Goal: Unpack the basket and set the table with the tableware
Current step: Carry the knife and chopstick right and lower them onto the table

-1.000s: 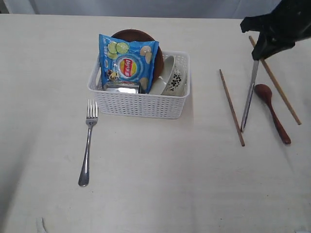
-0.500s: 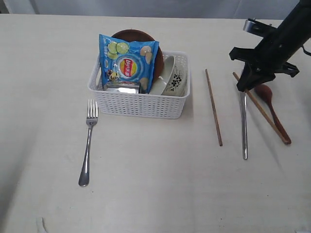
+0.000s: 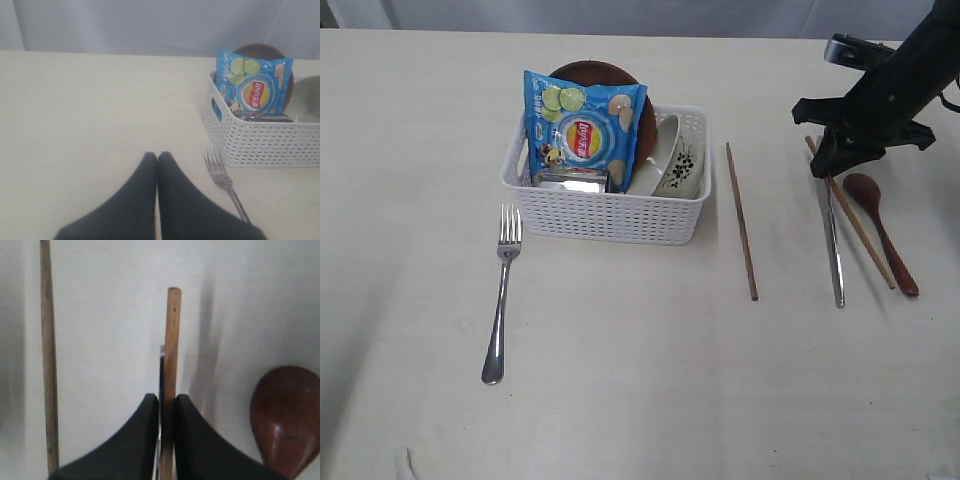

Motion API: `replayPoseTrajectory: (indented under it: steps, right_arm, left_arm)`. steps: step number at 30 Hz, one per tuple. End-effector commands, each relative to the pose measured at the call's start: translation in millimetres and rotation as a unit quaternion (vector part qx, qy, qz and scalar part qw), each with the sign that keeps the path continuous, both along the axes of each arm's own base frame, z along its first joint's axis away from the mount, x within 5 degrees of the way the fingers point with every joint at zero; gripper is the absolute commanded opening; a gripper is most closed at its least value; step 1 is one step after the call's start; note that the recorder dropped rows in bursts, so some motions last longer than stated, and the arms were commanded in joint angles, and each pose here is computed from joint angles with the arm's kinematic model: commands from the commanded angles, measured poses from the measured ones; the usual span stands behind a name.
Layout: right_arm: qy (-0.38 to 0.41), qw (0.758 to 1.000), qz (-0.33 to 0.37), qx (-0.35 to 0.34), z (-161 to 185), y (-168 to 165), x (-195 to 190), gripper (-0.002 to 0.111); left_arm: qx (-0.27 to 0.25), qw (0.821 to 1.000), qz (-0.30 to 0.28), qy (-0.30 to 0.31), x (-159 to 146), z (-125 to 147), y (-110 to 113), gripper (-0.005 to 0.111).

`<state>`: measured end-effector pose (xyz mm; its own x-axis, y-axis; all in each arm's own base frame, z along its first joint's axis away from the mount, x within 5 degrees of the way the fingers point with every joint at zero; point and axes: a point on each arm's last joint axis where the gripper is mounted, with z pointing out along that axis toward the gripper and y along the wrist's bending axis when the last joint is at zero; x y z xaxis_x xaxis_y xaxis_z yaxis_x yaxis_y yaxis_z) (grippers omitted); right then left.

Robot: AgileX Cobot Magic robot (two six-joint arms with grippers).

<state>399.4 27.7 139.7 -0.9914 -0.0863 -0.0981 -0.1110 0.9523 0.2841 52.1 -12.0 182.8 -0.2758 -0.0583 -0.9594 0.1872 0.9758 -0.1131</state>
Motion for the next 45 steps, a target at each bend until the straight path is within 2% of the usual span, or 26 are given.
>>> replayPoseTrajectory:
  steps: [1, 3, 5, 11, 16, 22, 24, 28, 34, 45]
  right_arm:
    - [-0.005, 1.000, 0.002, -0.004, -0.9, -0.8, 0.3, 0.021]
    - [-0.005, 1.000, 0.002, -0.004, -0.9, -0.8, 0.3, 0.032]
    - [-0.004, 1.000, 0.000, -0.006, -1.0, -1.1, 0.2, 0.038]
    - [0.014, 1.000, 0.001, 0.001, 6.7, 0.2, -3.9, 0.035]
    - [0.058, 0.998, 0.008, 0.005, 9.3, 10.0, -18.0, 0.035]
    - [0.083, 0.994, 0.018, -0.066, -3.3, 22.7, -42.5, 0.035]
    - [0.068, 0.993, 0.018, -0.093, 0.7, 25.0, -49.5, 0.035]
    - [0.007, 0.995, 0.016, -0.100, 10.0, 28.5, -63.8, 0.035]
    - [-0.009, 0.995, 0.013, -0.103, 0.8, 27.2, -65.9, 0.035]
    - [0.026, 0.994, 0.019, -0.103, -27.9, 28.4, -64.6, 0.035]
  left_arm:
    - [0.002, 1.000, -0.003, -0.001, -0.1, -0.9, -0.2, 0.000]
    - [0.002, 1.000, -0.003, -0.001, -0.1, -0.9, -0.2, 0.000]
    - [0.002, 1.000, -0.003, -0.001, -0.1, -0.9, -0.2, 0.000]
    - [0.002, 1.000, -0.003, -0.001, -0.1, -0.9, -0.2, 0.000]
    - [0.002, 1.000, -0.003, -0.001, -0.1, -0.9, -0.2, 0.000]
    - [0.002, 1.000, -0.003, -0.001, -0.1, -0.9, -0.2, 0.000]
    - [0.002, 1.000, -0.003, -0.001, -0.1, -0.9, -0.2, 0.000]
    - [0.002, 1.000, -0.003, -0.001, -0.1, -0.9, -0.2, 0.000]
    - [0.002, 1.000, -0.003, -0.001, -0.1, -0.9, -0.2, 0.000]
    - [0.002, 1.000, -0.003, -0.001, -0.1, -0.9, -0.2, 0.000]
